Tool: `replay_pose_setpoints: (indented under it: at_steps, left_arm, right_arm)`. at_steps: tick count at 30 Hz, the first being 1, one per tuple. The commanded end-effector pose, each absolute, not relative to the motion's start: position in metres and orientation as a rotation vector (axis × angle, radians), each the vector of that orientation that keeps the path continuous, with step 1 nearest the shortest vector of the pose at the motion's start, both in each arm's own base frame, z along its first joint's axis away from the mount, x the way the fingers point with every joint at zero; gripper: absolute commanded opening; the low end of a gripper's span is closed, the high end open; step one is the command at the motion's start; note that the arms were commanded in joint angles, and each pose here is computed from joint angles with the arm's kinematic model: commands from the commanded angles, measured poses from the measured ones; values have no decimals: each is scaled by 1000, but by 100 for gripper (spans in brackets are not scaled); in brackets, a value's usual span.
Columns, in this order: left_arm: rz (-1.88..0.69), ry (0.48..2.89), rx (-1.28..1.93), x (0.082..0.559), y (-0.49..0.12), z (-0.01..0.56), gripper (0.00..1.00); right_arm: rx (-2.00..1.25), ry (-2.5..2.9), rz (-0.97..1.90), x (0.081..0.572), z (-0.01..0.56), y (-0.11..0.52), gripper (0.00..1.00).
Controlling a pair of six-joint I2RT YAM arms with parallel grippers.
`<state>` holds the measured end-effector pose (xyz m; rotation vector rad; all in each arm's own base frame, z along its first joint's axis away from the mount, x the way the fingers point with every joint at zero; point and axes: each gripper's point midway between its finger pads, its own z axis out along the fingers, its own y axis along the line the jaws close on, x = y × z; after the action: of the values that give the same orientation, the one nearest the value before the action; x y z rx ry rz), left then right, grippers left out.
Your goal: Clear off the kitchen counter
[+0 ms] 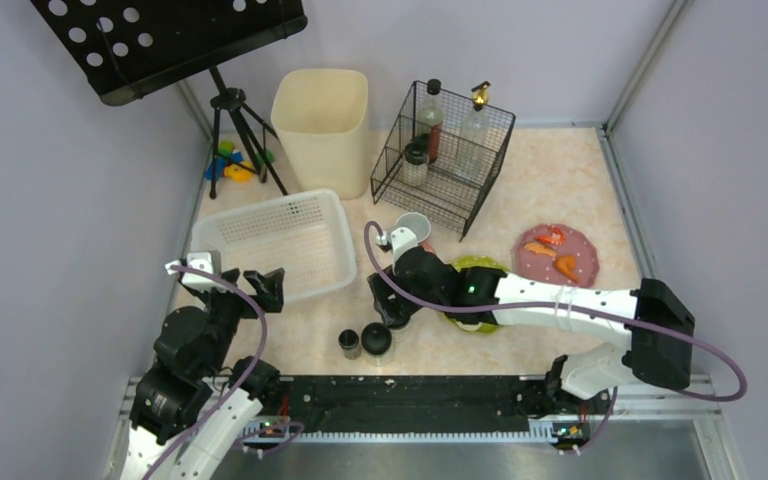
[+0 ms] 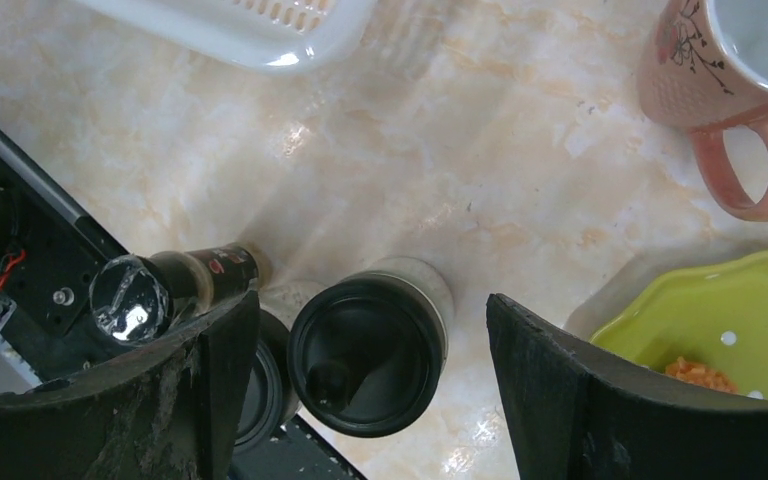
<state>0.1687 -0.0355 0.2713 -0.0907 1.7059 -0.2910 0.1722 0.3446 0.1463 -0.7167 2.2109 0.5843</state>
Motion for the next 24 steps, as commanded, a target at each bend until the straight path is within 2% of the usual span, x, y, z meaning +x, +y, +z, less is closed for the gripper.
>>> replay_pose_setpoints:
  at_steps: [1,24]
  left_arm:
    - [-305,1673,-85,173,-38,279,99]
    - [-308,1668,-86,172,-38,280,99]
  right_arm:
    - [-646,2198,578,176,145,353,82]
    - [-712,2284,481,160,99,343,82]
